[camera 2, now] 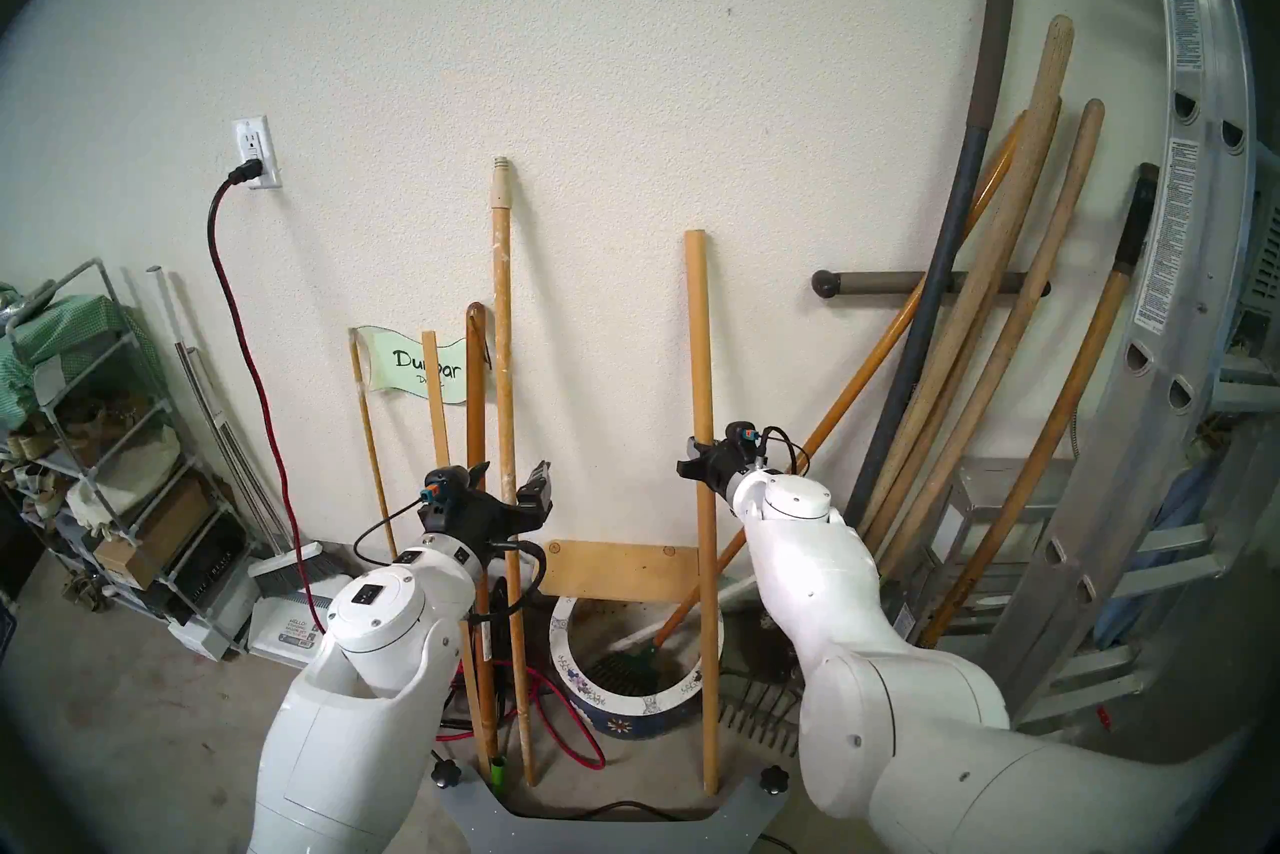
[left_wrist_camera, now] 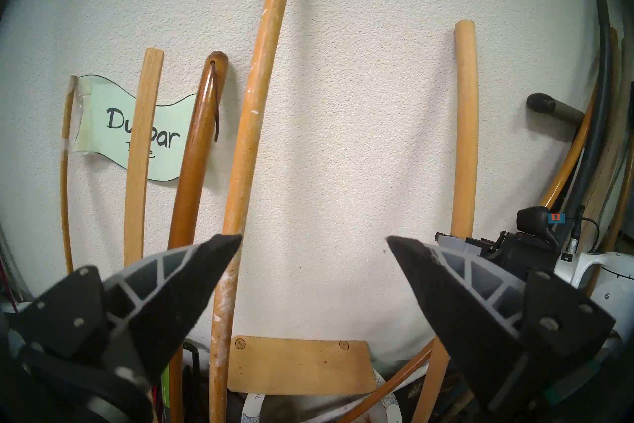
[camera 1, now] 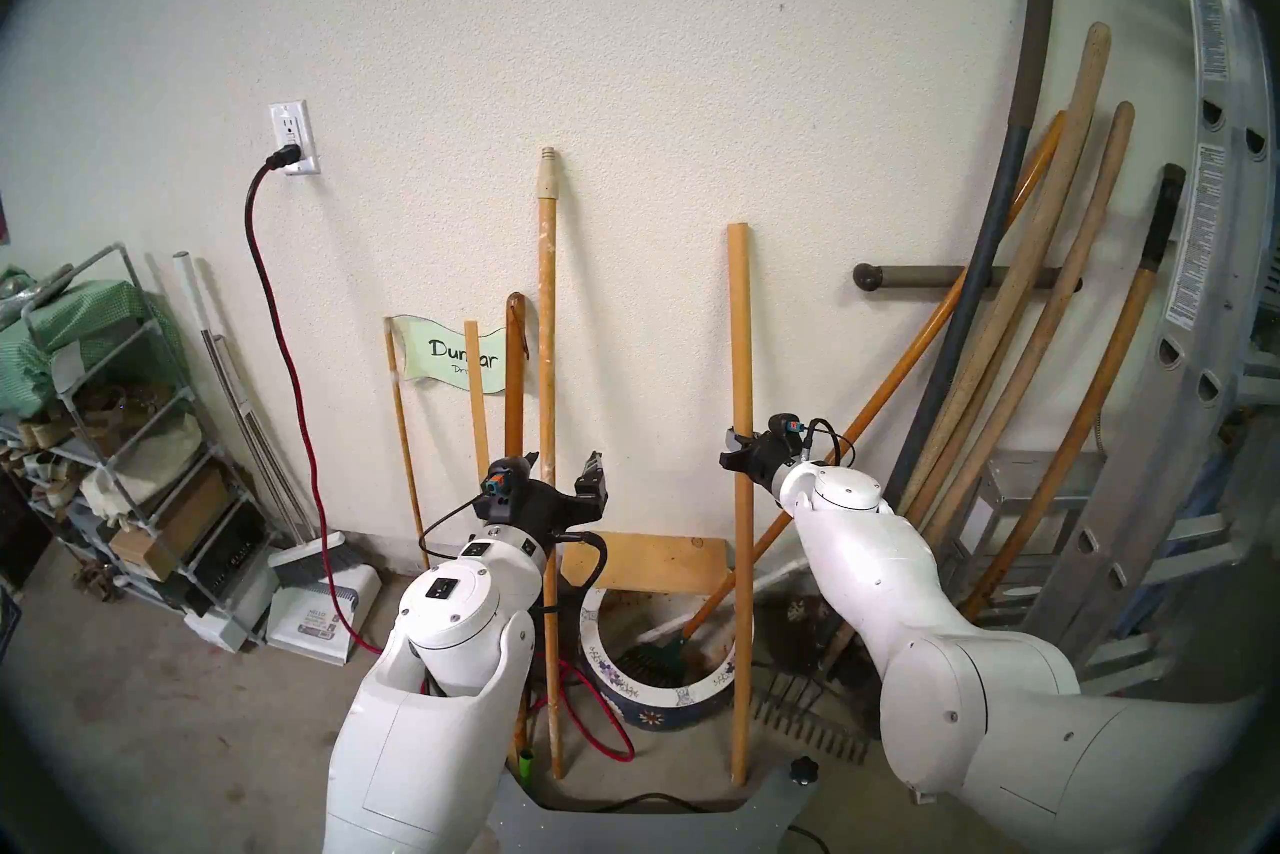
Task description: Put wooden sticks into the pot
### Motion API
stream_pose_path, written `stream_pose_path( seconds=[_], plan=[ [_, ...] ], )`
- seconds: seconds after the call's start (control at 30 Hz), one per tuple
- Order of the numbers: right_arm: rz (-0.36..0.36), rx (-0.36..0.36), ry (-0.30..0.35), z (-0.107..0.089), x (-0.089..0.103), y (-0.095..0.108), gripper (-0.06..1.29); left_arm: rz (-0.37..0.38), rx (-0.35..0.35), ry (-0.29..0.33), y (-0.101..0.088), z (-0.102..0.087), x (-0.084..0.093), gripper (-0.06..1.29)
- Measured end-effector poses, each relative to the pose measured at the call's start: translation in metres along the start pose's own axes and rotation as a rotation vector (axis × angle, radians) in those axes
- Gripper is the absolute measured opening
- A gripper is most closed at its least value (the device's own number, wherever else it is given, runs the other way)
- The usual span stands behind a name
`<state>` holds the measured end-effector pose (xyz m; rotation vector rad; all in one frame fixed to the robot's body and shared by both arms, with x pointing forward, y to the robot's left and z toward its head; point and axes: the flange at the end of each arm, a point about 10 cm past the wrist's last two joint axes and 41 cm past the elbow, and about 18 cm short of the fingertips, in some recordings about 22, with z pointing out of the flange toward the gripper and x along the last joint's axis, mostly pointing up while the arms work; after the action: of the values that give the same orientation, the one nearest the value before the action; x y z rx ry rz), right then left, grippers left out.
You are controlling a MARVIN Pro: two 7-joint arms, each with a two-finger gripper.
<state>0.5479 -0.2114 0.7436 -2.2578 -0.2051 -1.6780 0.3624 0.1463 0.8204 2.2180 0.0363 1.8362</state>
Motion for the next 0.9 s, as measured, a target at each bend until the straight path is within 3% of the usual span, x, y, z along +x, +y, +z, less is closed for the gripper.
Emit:
stream_pose_path(
  seconds=[0.3,0.5,0.9],
  plan=[
    [-0.013,0.05,0.077,-0.007,0.023,0.003,0.26,0.0,0.0,0.0,0.0,0.0,0.0,1.22],
    [-0.032,0.118,0.169,-0.009,0.054,-0.005,0.26,0.0,0.0,0.0,0.0,0.0,0.0,1.22],
    [-0.047,0.186,0.303,-0.018,0.103,-0.011,0.26,0.0,0.0,0.0,0.0,0.0,0.0,1.22]
  ],
)
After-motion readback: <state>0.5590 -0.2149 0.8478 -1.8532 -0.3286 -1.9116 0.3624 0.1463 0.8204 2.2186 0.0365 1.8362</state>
